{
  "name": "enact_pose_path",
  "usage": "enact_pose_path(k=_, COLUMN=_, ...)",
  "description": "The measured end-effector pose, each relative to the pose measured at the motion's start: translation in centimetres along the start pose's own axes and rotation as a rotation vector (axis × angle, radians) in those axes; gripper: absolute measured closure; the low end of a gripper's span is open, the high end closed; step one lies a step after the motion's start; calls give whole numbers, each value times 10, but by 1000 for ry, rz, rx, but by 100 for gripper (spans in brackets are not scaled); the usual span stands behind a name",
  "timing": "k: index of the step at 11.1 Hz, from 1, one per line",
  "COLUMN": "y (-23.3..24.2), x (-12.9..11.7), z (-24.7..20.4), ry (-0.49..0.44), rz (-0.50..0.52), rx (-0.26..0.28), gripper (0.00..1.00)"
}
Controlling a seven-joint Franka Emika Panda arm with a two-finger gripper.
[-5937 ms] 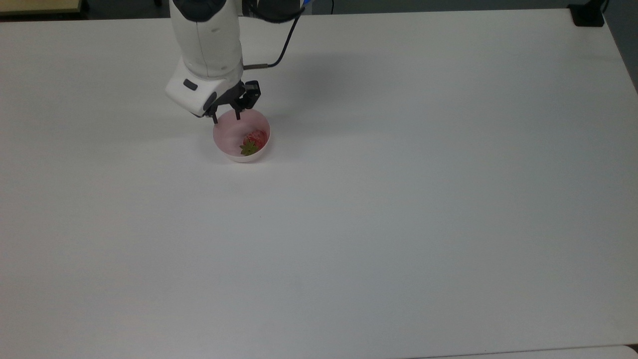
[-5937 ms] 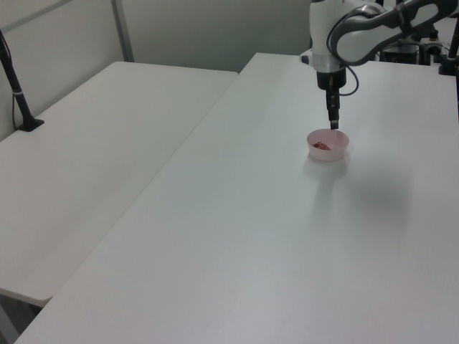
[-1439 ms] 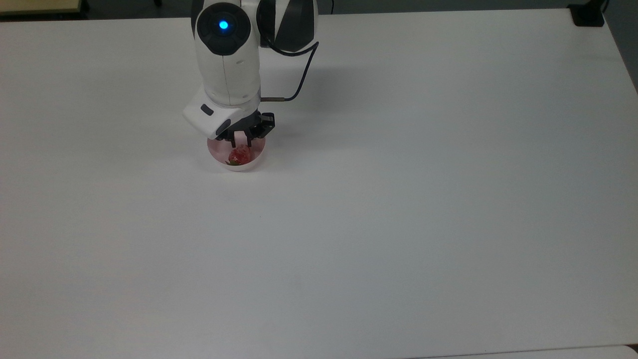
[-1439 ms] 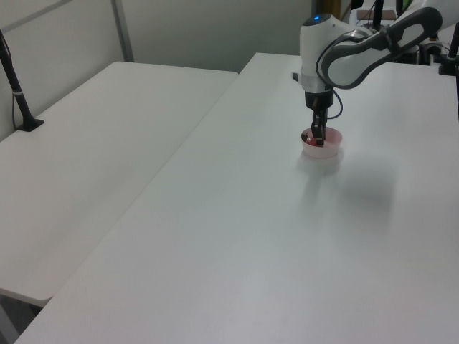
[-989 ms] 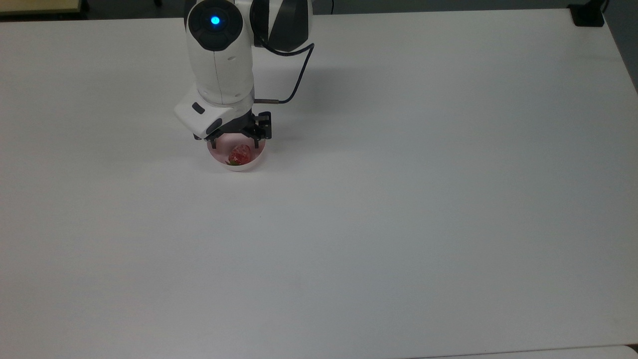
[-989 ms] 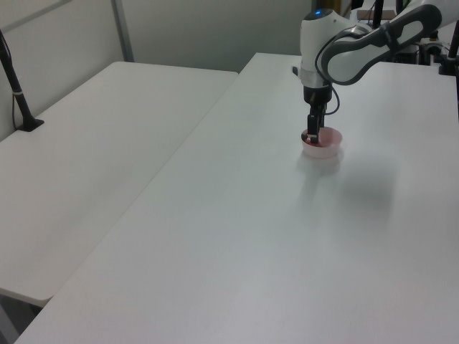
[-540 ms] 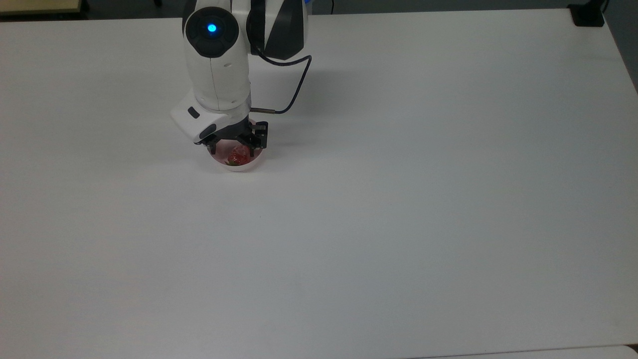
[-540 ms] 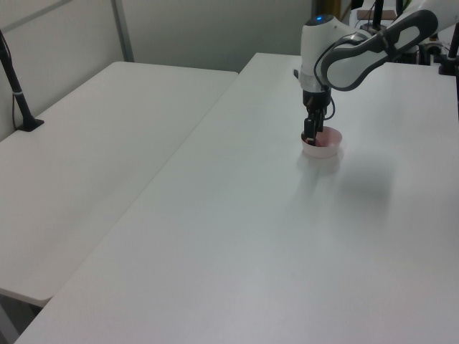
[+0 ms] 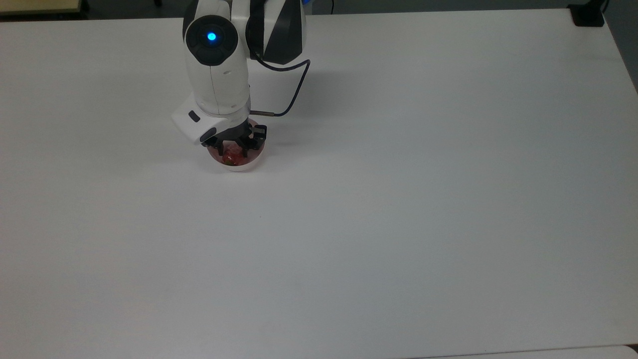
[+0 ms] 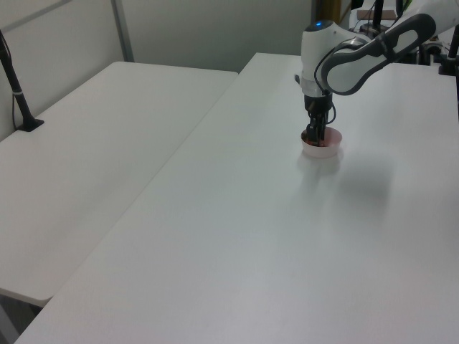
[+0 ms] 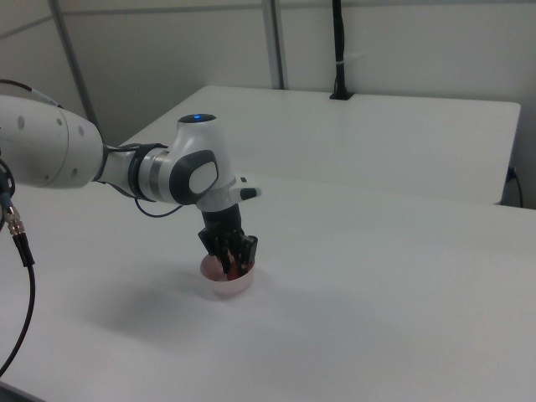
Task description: Pick up strawberry from bowl
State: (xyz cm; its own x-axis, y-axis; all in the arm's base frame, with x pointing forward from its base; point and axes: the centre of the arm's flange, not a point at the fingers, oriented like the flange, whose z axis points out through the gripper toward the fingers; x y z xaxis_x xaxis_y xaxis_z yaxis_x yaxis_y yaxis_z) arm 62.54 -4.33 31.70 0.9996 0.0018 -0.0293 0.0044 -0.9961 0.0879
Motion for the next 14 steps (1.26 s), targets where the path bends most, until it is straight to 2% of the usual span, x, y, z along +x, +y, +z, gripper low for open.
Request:
enact_pose_path(k=2, y=0, x=0, z=-1, ry=1, rz=0, rx=0, gripper=60)
enact_pose_path(k=7, y=1, x=2, z=-8, ry=16, rz=2, rx=-1, gripper=60)
enact_pose_path(k=14, y=-2, x=2, z=-64, ry=106, rz=6, rx=11, gripper=60)
